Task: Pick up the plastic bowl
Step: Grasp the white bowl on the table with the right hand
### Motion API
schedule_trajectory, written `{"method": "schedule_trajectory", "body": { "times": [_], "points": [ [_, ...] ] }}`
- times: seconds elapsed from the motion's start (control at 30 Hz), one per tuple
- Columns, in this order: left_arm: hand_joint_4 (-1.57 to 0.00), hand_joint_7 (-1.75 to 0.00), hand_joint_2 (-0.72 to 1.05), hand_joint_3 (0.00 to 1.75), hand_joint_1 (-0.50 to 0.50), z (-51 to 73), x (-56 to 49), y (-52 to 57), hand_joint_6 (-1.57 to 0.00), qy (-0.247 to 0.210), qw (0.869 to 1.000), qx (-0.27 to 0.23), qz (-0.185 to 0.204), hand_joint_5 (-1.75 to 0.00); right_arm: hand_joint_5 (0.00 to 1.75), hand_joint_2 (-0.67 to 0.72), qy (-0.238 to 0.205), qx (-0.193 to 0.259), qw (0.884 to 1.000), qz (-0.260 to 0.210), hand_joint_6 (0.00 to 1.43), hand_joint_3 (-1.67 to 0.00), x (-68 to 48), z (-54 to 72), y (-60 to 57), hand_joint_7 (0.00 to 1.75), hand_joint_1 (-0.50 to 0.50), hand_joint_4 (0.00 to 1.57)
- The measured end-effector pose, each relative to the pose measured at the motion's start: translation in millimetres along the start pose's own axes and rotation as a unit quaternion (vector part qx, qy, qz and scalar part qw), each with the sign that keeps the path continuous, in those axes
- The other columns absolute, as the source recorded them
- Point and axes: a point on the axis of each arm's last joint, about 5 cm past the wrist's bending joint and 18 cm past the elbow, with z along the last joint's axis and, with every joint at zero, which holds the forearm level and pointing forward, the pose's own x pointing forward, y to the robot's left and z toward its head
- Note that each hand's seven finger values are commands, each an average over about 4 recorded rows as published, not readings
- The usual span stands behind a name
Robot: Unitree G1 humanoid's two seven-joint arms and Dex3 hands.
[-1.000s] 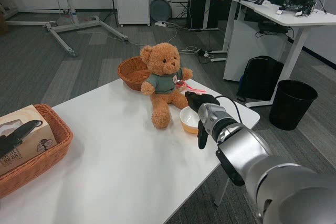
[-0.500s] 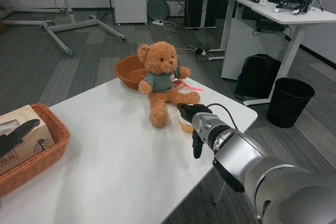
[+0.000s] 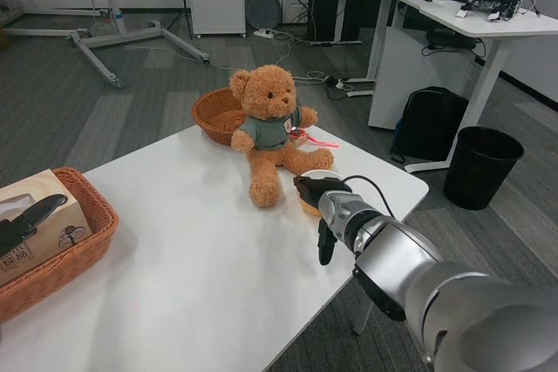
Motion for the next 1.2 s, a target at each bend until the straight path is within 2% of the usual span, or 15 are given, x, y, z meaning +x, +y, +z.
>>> {"method": "schedule_trajectory", "body": {
  "times": [0.13,0.23,0.33,0.53,0.7,1.0,1.2],
  "points": [
    [0.00,0.00,0.43,0.00,-0.50,-0.1,-0.1,0.1,0.00,0.000,1.000,0.000,0.000,0.00,1.04,-0.26,0.002,0.000,1.000,0.004,0.00,-0.10,-0.7,-1.8,2.8,0.51,-0.42,0.13],
    [0.00,0.00,0.43,0.00,-0.50,-0.2,-0.1,0.1,0.00,0.001,1.000,0.000,0.000,0.00,1.24,-0.29,0.002,0.002,1.000,0.008,0.00,-0.16,-1.6,-4.0,6.3,0.72,-0.42,0.21],
    [0.00,0.00,0.43,0.00,-0.50,-0.3,-0.2,0.2,0.00,0.001,1.000,-0.001,0.001,0.00,1.41,-0.29,-0.003,0.006,1.000,0.011,0.00,-0.16,-2.8,-5.5,10.1,0.84,-0.42,0.26],
    [0.00,0.00,0.43,0.00,-0.50,-0.4,-0.3,0.4,0.00,0.001,1.000,-0.002,0.003,0.00,1.55,-0.29,-0.013,0.012,1.000,0.014,0.00,-0.16,-3.8,-5.0,12.6,0.98,-0.46,0.39],
    [0.00,0.00,0.43,0.00,-0.50,-0.5,-0.5,0.3,0.00,0.002,1.000,-0.002,0.003,0.00,1.55,-0.29,-0.025,0.020,0.999,0.019,0.00,-0.16,-5.2,-4.5,15.7,1.03,-0.46,0.42],
    [0.00,0.00,0.43,0.00,-0.50,-0.8,-1.0,0.5,0.00,0.003,1.000,-0.002,0.003,0.00,1.55,-0.29,-0.060,0.031,0.997,0.025,0.00,-0.16,-7.8,0.8,18.3,1.26,-0.46,0.43],
    [0.00,0.00,0.43,0.00,-0.50,-1.0,-1.6,0.7,0.00,0.004,1.000,-0.002,0.002,0.00,1.55,-0.29,-0.084,0.028,0.996,0.027,0.00,-0.24,-11.0,4.6,20.7,1.26,-0.46,0.41]
  ]
}}
